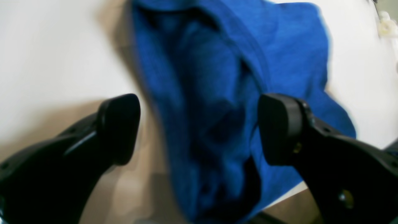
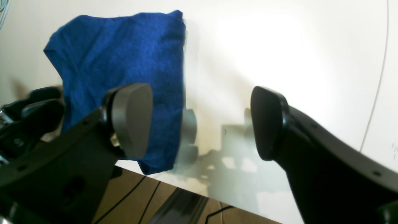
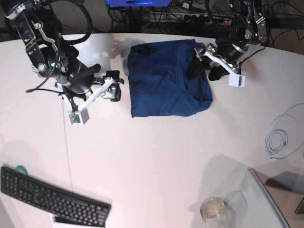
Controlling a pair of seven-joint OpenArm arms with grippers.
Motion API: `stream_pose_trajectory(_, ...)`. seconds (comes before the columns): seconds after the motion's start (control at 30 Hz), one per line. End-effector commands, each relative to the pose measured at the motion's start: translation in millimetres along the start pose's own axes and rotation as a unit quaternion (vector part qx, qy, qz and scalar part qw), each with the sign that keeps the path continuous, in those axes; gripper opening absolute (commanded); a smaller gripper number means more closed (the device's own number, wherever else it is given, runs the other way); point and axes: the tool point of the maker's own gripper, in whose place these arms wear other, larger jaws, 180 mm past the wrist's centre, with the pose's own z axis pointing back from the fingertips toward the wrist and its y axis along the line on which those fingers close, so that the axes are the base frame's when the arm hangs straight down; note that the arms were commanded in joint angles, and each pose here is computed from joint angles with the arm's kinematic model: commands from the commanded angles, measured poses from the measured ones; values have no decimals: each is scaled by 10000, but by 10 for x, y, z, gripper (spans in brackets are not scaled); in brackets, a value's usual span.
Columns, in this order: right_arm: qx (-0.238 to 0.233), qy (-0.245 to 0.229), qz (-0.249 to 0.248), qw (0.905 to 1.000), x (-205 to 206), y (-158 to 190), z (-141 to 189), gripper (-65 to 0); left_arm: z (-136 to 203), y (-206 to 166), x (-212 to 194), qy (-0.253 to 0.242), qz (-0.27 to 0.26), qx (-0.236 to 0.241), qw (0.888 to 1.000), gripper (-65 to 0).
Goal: Layout the t-shirt on the table in an organized manner, then fold the t-shirt properly
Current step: 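Grasp the shirt edge with the left gripper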
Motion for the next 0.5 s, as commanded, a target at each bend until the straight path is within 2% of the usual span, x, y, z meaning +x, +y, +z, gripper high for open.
stream_pose_trajectory(0.0, 15, -154, 73, 9999, 93, -14, 40, -186, 2, 25, 59, -116, 27, -31, 9999, -86)
stream_pose_trajectory(0.1, -21, -154, 37, 9999, 89, -49, 48, -188, -83, 59, -8, -22, 180, -46, 9998, -86)
stream_pose_trajectory(0.4, -457, -361, -382, 9976, 180, -431, 144, -188, -282, -270, -214, 401, 9, -539, 9977, -94)
stream_pose_trajectory(0.43, -501, -396, -417, 9971, 201, -470, 157, -188, -288, -286, -225, 425, -9, -564, 9975, -118)
stream_pose_trajectory(0.47, -536, -422, -445, 9967, 216, -501, 167, -188, -291, -294, -233, 442, -14, -576, 9974, -171)
